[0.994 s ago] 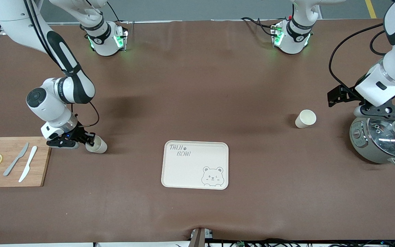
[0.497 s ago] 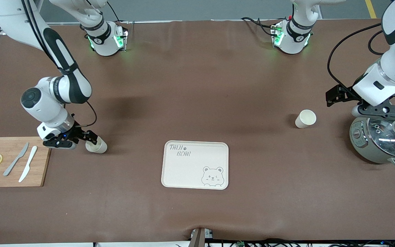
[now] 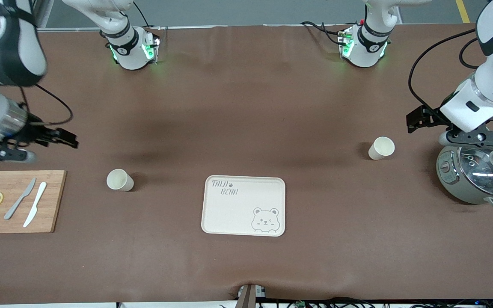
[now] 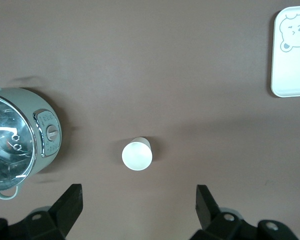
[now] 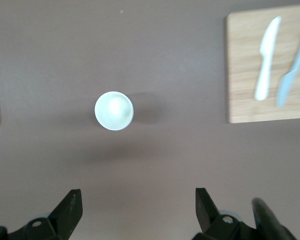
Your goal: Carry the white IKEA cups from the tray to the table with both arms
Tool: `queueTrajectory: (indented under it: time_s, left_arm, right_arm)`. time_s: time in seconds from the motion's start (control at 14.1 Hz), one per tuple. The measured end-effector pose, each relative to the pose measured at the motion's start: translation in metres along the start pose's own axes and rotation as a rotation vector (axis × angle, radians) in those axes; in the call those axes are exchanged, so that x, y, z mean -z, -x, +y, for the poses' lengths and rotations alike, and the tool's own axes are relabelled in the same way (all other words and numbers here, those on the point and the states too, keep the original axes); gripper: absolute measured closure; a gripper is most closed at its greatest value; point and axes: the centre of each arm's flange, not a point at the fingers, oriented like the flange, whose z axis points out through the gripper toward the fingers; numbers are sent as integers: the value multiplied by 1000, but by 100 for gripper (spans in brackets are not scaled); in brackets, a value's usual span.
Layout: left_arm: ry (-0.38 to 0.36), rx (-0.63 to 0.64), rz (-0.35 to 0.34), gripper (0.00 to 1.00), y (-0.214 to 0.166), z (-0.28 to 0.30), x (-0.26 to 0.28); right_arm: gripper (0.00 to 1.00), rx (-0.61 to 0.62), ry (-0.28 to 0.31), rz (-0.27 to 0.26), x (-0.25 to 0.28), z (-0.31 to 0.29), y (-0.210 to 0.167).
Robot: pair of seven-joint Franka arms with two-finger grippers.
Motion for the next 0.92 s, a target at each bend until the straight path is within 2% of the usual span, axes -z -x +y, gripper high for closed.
queueTrajectory:
  time_s: [0.21,0.57,0.92]
  left_arm:
    - [0,-2,0,0,0,1,0]
    - [0,-4,1,0,0,2,0]
    - [0,-4,1,0,0,2,0]
  right_arm:
    - [0,26,34,49,38,7,11]
    - [0,27,43,63,79,6,40]
    - [0,39,44,71,78,0,39]
